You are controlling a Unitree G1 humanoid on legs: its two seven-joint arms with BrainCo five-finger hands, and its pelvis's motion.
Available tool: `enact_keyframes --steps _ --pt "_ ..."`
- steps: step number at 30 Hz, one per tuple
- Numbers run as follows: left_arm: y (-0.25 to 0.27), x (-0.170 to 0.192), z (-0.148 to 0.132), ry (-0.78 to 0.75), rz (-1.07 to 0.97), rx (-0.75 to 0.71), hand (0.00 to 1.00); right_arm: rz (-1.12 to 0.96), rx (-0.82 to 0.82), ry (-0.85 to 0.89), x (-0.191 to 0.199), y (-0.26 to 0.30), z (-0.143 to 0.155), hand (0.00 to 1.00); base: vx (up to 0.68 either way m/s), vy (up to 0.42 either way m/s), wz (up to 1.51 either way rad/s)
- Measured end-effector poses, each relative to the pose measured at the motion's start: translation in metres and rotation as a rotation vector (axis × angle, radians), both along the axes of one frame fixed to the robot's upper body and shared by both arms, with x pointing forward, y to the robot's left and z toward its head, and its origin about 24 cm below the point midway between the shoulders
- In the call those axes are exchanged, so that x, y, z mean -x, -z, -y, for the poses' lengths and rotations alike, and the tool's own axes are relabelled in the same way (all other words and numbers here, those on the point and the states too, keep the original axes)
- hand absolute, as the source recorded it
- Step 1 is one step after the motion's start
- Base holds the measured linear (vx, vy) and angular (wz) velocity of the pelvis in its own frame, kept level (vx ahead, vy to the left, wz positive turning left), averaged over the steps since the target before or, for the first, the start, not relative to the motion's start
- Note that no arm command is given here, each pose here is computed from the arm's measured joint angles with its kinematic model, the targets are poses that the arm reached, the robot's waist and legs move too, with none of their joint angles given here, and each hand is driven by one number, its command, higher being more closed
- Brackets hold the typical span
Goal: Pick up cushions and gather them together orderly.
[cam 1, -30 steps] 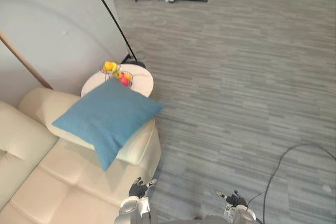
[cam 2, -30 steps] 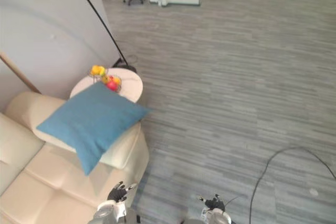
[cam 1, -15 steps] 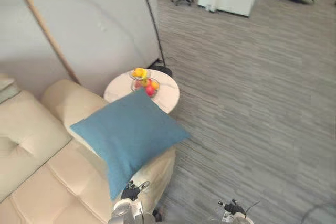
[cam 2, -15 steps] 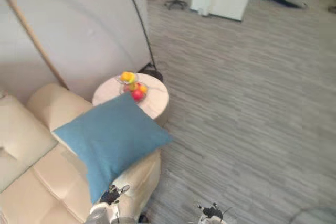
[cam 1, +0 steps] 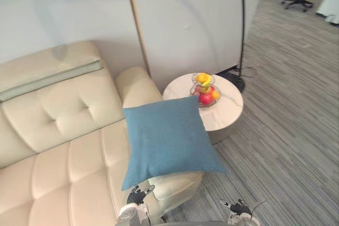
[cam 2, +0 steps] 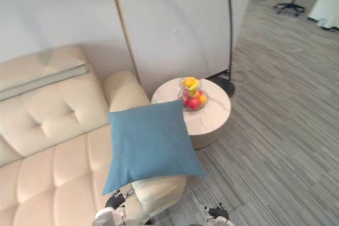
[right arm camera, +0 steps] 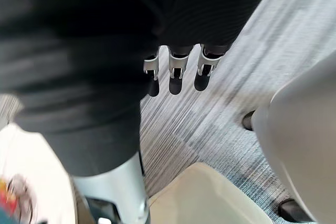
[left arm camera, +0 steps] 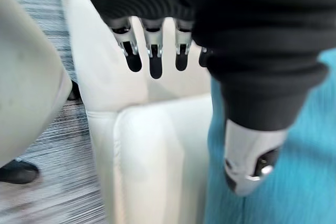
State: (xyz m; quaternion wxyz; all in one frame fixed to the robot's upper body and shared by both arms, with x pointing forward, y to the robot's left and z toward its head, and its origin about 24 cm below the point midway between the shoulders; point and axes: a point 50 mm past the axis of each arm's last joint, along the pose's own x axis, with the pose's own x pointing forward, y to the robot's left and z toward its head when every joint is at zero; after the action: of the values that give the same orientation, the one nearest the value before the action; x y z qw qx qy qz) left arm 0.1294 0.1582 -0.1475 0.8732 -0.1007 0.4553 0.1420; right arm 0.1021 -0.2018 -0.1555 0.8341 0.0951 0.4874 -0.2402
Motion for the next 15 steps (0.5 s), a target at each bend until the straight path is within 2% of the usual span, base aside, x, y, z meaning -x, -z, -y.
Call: enact_keyframes --steps 5,9,13,15 --pt "-0.002 -0.005 0.001 0.024 0.018 -0.005 0.00 -0.002 -0.002 0.003 0.002 0.000 -0.001 0.00 -0.05 0.059 0.39" --pt "-0.001 -0.001 -0.007 0.059 -0.001 -0.041 0.00 -0.052 -0.002 0.045 0.024 0.004 0.002 0.00 0.02 0.107 0.36" --pt "0.000 0.008 -0.025 0.057 -0.029 -0.088 0.00 -0.051 0.021 0.108 0.027 0.003 0.015 0.00 0.14 0.046 0.11" --pt "-0.002 0.008 -0.042 0.030 -0.032 -0.127 0.00 0.001 0.062 0.134 0.016 -0.005 0.030 0.00 0.15 0.019 0.12"
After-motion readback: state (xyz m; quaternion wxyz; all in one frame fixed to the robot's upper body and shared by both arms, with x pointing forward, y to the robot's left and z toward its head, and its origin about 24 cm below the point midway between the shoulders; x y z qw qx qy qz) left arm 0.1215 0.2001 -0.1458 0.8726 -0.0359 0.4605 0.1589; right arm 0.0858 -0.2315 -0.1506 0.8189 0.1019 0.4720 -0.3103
